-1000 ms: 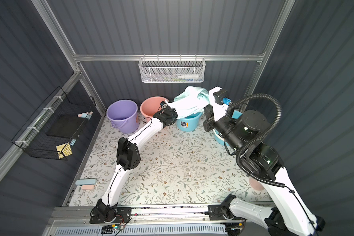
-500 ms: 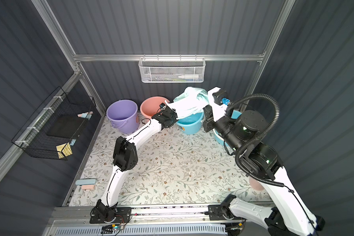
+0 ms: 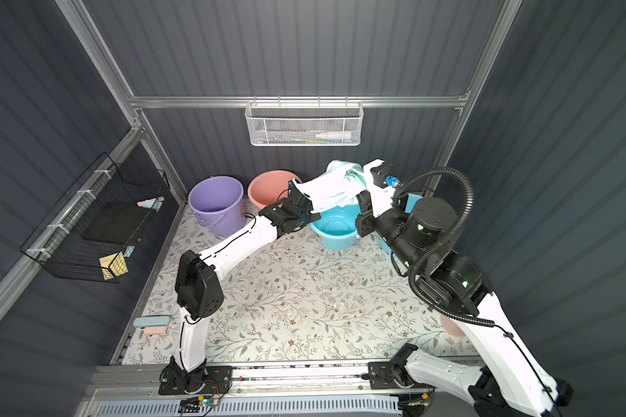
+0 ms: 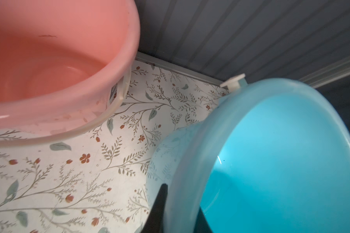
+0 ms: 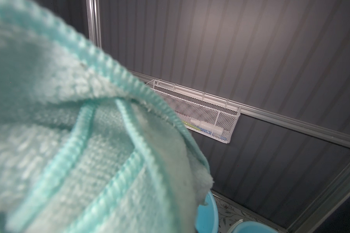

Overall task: Wipe the inside of the bucket with a cloth
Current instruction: Pick up the bucket from the center of the board.

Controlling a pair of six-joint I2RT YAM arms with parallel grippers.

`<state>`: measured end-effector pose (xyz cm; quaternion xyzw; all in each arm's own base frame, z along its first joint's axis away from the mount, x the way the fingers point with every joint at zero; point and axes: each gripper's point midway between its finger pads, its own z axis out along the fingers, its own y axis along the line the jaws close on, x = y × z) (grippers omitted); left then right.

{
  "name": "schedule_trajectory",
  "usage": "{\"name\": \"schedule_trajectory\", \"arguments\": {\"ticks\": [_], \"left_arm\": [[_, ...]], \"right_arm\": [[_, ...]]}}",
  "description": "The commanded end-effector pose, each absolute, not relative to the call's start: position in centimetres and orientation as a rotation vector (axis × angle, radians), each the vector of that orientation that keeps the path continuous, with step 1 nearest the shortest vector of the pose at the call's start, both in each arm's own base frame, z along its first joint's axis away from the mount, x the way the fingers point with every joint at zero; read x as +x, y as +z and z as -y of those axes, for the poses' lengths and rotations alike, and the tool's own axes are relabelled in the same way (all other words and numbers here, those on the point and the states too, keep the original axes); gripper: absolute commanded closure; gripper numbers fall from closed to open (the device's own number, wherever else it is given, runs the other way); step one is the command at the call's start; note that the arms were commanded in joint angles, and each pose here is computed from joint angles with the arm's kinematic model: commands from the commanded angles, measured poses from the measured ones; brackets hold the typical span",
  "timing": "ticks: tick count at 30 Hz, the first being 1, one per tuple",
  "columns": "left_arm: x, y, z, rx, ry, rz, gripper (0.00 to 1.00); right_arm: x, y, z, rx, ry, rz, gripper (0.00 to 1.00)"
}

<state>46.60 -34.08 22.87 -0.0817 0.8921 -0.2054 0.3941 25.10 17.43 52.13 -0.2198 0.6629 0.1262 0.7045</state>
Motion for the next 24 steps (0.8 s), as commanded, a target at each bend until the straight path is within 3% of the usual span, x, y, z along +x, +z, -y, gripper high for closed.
{"name": "schedule_trajectory", "arguments": {"ticks": [1,13,24], "left_arm": [[45.0,26.8,32.6,-0.134,-0.540,-2.181,1.00],[38.5,26.6,27.9,-0.023,-0.516,-2.184,1.00],[34.0,24.8,26.1,0.035,-0.607,-2.203,1.00]], "right_arm": [[25.3,50.2,-16.4,-0.397,0.297,-1.562,1.00],[25.0,42.4,-16.4,-0.231,0.431,-1.873,1.00],[23.5,33.6,-19.6,-0.333,0.446,-2.275,1.00]]}}
